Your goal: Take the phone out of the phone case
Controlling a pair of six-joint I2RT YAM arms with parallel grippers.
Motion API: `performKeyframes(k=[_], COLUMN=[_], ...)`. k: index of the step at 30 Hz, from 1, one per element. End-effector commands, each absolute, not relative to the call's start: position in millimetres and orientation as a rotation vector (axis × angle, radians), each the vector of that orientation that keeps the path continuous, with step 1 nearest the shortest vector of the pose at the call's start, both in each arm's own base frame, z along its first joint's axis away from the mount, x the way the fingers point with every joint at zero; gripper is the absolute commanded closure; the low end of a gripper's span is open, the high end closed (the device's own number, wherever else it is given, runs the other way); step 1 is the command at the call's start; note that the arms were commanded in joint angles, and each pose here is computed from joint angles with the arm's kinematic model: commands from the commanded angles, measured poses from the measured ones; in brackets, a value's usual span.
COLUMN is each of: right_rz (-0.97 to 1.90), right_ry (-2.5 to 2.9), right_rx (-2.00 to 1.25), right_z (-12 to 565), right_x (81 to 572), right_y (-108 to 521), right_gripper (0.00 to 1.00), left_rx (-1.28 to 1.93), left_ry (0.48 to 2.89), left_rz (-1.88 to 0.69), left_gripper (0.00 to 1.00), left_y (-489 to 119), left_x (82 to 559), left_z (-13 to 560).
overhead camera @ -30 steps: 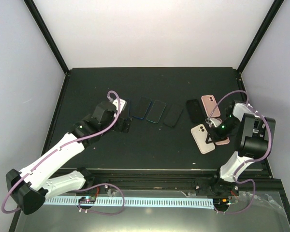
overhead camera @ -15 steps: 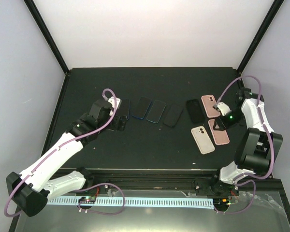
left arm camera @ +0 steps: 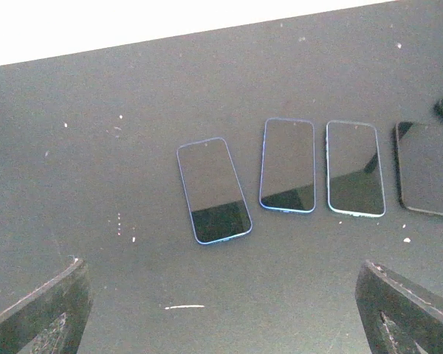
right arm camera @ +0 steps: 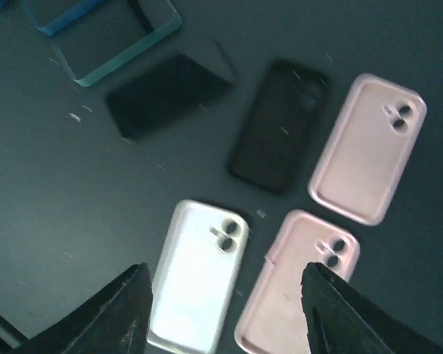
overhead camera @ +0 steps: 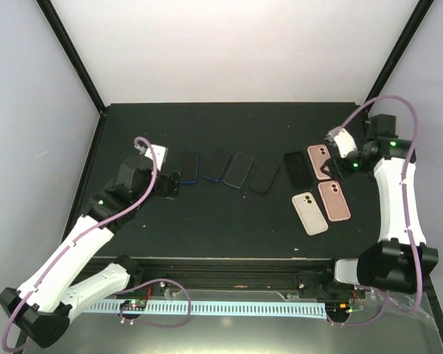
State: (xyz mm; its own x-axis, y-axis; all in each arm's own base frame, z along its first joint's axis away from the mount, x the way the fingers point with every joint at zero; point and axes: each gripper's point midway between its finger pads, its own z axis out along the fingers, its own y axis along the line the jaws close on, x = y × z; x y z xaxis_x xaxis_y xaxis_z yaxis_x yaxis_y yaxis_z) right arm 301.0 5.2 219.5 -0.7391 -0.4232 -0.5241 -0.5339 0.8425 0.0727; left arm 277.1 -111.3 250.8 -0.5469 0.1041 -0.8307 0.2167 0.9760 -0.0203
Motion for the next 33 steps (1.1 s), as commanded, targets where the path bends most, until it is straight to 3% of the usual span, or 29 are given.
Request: performKeyframes(k=[1,5,6,13,21,25,33], right_rz=[0.32,0.315,0.338,0.481,0.341,0.378,0.346], right_ry=[2.31,2.094,2.034,1.886,1.735,1.642,1.715], right_rx=[-0.808,-0.794,-0.743,-0.601,-0.241,-0.229,-0.103], right_z=[260,289,297,295,285,306,299], right_x=[295,289,293,289,270,248,264], right_y=[68,105,109,120,75,75,59], right_gripper=[0.38,0.03,0.0,0.0,0.0,0.0,0.0], left_rx=[0.146,0.111,0.124,0.174,0.149,0.04,0.008], left_ry=[2.076,2.043,2.044,1.986,1.934,1.955,1.956], left_rz=[-0.147,-0.077,-0.087,-0.137,-0.127,-0.101,-0.105], left_gripper=[0.01,0.01,0.01,0.01,0.01,0.01,0.01], left_y=[-93,-77,-78,-84,-77,-67,-65], left_x=[263,257,256,250,246,250,251], left_z=[282,279,275,255,260,261,267])
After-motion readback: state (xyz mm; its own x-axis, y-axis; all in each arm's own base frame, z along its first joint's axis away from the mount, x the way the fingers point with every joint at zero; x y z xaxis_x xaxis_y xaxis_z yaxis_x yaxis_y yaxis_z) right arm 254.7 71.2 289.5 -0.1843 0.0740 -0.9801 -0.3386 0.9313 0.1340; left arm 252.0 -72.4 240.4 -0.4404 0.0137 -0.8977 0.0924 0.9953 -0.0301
